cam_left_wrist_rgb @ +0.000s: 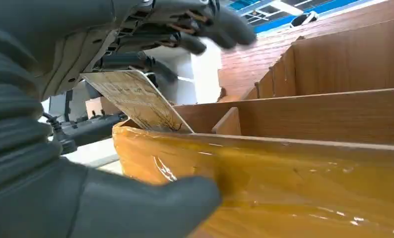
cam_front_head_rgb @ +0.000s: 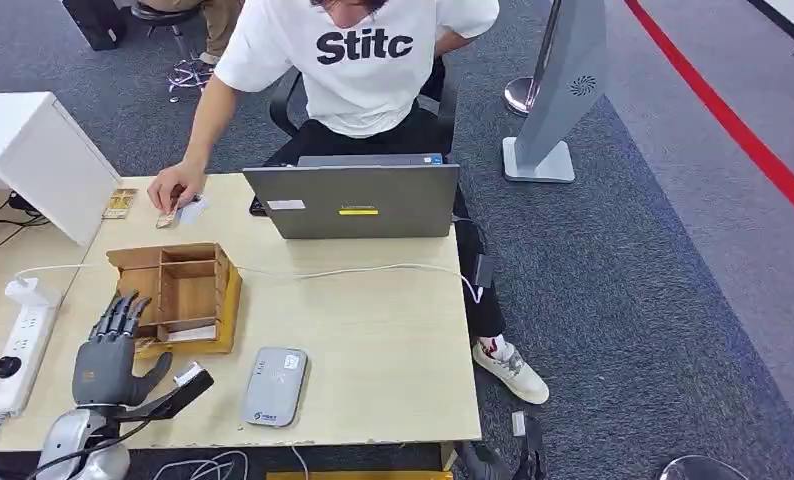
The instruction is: Pass the card to the sensor for recognition and then transmit it.
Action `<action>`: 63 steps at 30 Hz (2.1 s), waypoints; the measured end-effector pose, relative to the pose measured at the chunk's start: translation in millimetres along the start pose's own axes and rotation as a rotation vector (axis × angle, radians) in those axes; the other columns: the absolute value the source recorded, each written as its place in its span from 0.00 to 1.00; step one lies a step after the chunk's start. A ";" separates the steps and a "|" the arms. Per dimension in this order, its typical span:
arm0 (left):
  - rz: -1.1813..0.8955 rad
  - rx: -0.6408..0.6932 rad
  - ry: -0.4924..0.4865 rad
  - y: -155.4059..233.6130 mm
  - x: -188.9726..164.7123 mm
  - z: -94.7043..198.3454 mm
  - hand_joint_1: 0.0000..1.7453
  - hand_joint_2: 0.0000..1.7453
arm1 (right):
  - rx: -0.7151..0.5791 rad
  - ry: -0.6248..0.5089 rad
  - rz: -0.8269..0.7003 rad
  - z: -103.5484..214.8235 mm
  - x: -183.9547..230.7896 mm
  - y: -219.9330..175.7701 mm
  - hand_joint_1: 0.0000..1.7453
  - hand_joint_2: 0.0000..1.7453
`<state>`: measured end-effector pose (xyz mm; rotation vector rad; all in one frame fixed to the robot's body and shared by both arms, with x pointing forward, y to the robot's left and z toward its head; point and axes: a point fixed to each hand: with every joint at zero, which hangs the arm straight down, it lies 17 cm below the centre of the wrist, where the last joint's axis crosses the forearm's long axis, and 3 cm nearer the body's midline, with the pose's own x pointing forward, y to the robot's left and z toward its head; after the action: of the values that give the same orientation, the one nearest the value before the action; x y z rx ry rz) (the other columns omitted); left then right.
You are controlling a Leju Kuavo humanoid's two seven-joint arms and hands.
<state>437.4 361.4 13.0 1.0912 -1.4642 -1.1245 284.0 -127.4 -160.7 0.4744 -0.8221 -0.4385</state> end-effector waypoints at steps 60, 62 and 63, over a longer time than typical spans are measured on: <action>-0.017 0.172 -0.119 58.1 44.4 -7.3 0.00 1.00 | -0.007 -0.004 -0.009 -0.2 1.0 -1.1 0.00 1.00; -0.017 0.173 -0.121 58.4 45.3 -6.4 0.00 1.00 | -0.007 -0.005 -0.011 -0.3 1.2 -1.3 0.00 1.00; -0.017 0.174 -0.122 58.6 45.8 -6.0 0.00 1.00 | -0.008 -0.005 -0.011 -0.3 1.2 -1.3 0.00 1.00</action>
<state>431.1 326.3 78.5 1.1734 -1.6764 -1.1081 284.7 -129.1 -160.9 0.4712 -0.8226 -0.4530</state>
